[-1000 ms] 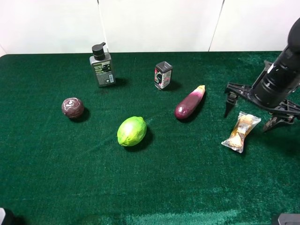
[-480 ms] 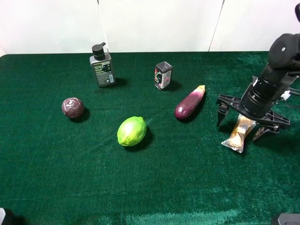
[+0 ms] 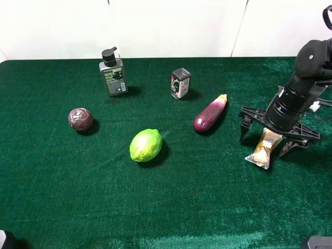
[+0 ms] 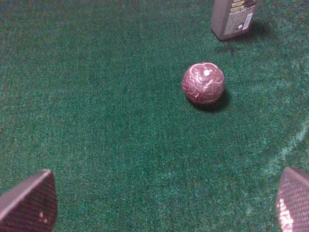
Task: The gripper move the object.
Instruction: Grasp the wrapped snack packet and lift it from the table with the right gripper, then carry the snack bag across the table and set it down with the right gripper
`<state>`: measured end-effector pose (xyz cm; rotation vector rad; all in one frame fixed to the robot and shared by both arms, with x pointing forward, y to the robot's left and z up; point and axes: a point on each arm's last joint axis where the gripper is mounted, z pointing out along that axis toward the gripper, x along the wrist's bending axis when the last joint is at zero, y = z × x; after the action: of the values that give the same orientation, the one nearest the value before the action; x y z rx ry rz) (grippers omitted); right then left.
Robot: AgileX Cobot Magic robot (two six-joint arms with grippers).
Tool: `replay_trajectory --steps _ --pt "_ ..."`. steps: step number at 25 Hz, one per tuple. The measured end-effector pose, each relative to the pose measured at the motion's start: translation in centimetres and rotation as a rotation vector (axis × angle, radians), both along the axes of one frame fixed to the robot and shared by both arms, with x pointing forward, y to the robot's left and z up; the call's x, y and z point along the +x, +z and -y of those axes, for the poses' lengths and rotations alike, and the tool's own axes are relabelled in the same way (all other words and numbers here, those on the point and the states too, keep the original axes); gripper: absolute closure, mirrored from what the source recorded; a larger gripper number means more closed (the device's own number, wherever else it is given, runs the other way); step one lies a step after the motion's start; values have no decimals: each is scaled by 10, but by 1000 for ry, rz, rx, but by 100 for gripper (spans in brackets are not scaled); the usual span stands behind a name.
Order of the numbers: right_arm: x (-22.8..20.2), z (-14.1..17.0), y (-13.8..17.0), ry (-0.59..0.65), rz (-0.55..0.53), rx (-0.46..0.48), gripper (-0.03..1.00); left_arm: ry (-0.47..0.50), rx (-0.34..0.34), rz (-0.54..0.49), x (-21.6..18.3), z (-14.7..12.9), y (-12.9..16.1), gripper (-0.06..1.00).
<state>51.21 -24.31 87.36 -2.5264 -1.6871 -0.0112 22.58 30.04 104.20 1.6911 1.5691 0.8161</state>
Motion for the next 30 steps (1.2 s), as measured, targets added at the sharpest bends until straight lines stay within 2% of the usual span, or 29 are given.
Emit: replay_trajectory --steps 8,25,30 --pt "0 0 0 2 0 -1 86 0 0 0 0 0 0 3" --pt "0 0 2 4 -11 0 87 0 1 0 0 0 0 3" --pt "0 -1 17 7 10 8 87 0 1 0 0 0 0 3"
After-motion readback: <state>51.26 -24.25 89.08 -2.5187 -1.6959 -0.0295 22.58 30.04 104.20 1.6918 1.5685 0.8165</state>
